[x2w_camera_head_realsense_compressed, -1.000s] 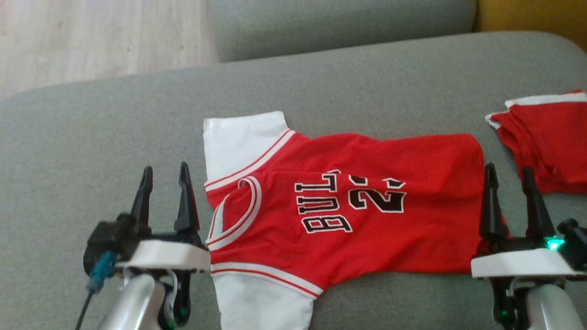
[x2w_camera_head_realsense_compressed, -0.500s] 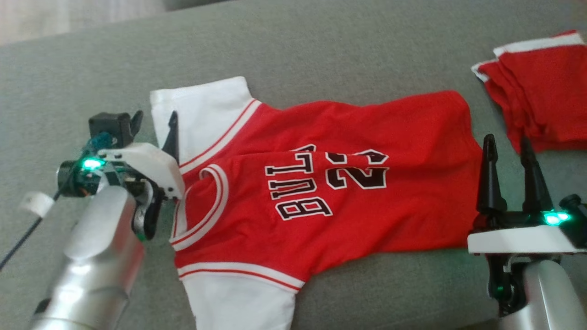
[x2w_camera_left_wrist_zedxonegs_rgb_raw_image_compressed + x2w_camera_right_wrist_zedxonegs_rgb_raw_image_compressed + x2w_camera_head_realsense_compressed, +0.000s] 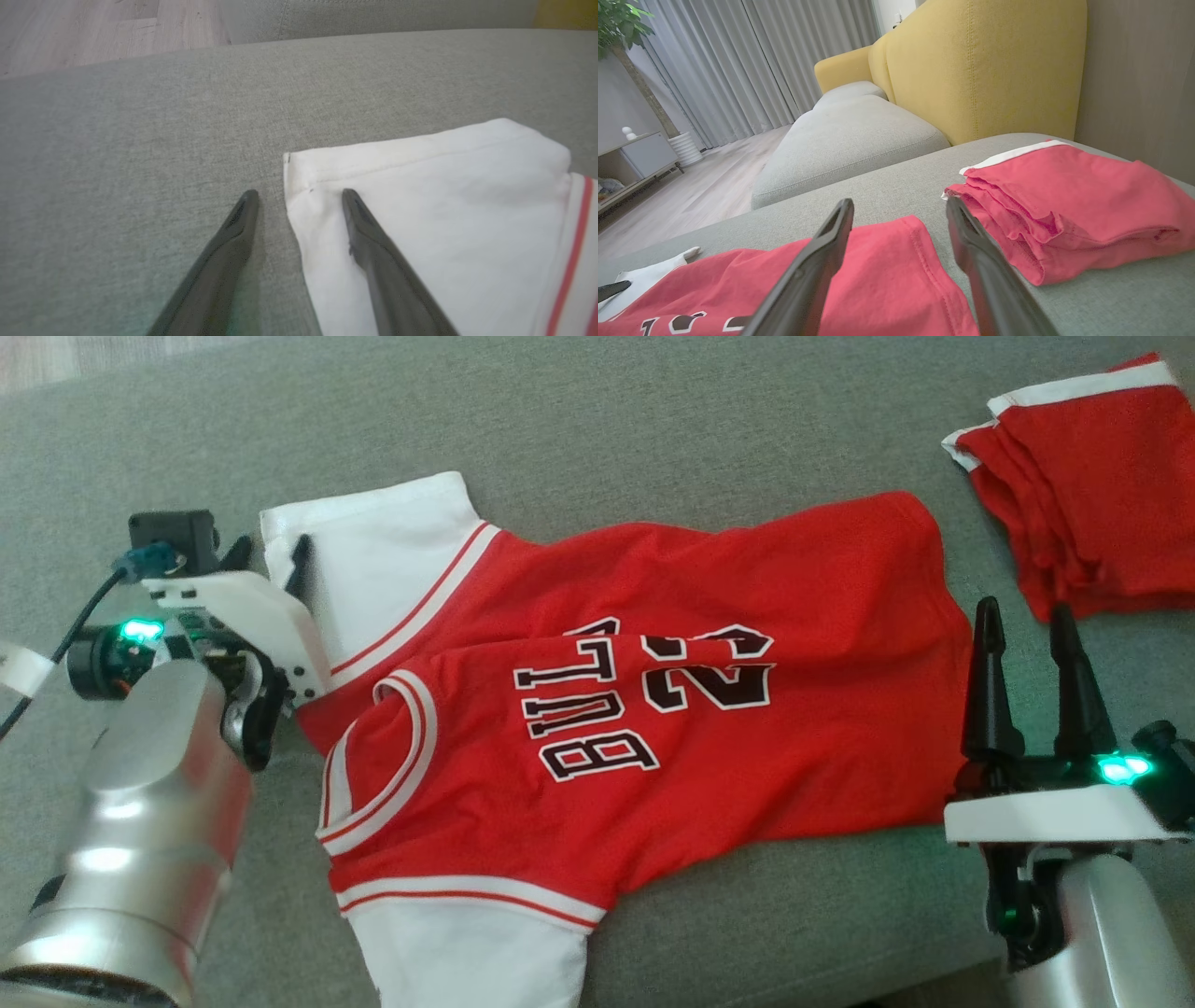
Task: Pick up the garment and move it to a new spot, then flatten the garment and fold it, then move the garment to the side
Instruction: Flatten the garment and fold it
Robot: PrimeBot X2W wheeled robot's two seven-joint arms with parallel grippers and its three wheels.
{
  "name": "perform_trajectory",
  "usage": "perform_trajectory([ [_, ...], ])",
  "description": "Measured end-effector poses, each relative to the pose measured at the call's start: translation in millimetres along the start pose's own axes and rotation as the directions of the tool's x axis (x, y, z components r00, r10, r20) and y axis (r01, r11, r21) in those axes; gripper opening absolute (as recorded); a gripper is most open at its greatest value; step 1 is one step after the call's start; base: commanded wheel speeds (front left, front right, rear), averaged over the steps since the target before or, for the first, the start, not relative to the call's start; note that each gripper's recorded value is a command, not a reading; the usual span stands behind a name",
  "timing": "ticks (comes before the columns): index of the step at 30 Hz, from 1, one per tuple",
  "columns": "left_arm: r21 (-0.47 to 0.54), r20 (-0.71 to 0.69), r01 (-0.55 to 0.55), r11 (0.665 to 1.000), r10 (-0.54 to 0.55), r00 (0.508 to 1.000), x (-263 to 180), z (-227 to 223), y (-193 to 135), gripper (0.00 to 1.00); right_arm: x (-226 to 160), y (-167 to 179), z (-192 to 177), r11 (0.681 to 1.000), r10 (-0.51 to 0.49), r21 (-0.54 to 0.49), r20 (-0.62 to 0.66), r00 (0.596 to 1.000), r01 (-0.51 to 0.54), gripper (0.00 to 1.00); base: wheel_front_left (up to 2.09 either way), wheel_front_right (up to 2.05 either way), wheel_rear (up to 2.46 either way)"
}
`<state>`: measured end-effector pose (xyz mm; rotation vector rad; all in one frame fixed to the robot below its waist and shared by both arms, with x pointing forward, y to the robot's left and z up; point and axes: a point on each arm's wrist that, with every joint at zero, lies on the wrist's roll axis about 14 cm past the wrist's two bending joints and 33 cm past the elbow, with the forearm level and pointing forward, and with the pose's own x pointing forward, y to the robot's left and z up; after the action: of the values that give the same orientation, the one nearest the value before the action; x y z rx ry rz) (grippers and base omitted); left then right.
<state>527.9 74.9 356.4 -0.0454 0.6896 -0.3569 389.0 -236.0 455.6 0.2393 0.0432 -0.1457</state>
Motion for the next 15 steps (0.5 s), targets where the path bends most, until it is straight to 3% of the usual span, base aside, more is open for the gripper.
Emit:
perform_trajectory([
  [9,0.021,0.164,0.023,1.000,-0.026,0.986,-1.5,33.6,-9.1,0.00,-1.6,-4.0,4.1,1.000,-0.011,-0.001,0.009,1.000,0.011,1.00,0.00,0.00,0.00],
  [15,0.123,0.380,-0.010,0.992,-0.038,0.924,-1.0,124.1,-3.7,0.00,-4.9,-7.4,2.5,1.000,-0.023,0.004,0.001,1.000,0.023,1.00,0.00,0.00,0.00],
])
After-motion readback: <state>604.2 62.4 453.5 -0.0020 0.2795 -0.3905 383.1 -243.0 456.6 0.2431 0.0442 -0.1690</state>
